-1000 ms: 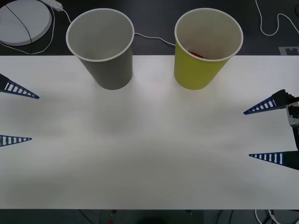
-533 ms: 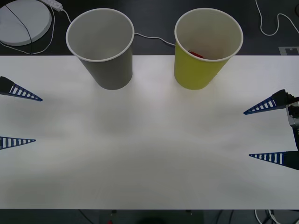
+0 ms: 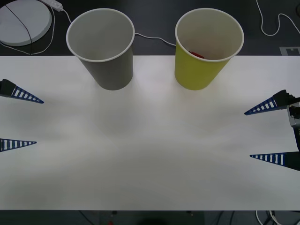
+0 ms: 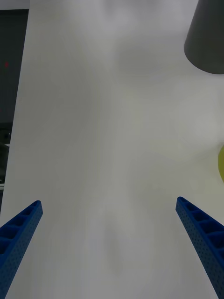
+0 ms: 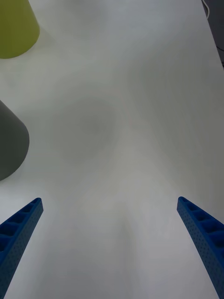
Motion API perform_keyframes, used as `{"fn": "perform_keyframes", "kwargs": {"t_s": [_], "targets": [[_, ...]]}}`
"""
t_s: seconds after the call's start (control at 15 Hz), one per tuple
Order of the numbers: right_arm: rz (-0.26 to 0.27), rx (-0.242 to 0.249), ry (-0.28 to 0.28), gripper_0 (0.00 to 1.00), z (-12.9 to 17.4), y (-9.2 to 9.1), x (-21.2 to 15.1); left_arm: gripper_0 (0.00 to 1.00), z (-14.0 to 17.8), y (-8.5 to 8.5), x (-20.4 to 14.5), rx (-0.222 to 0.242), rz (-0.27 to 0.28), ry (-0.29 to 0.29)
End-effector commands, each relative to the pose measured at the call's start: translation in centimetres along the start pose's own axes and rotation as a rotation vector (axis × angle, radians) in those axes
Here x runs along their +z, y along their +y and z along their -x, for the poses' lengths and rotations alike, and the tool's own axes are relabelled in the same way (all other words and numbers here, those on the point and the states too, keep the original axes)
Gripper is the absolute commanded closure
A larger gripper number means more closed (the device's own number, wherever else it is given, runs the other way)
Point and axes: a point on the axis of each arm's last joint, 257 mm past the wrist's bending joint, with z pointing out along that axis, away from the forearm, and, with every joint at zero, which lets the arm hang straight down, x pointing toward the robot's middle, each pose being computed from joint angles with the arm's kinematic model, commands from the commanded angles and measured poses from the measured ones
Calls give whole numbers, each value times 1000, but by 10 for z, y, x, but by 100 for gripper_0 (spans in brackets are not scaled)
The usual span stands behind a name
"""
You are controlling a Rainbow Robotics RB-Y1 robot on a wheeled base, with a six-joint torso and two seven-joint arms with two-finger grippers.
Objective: Put the can into the green bin and the plastic bottle into the gray bin
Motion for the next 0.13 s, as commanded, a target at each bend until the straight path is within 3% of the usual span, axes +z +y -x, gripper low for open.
{"fn": "perform_keyframes", "kwargs": {"t_s": [0.07, 0.13], "targets": [[0, 0, 0, 0, 0, 0, 0, 0, 0, 0, 0, 0, 0, 0], [0, 0, 0, 0, 0, 0, 0, 0, 0, 0, 0, 0, 0, 0]]}}
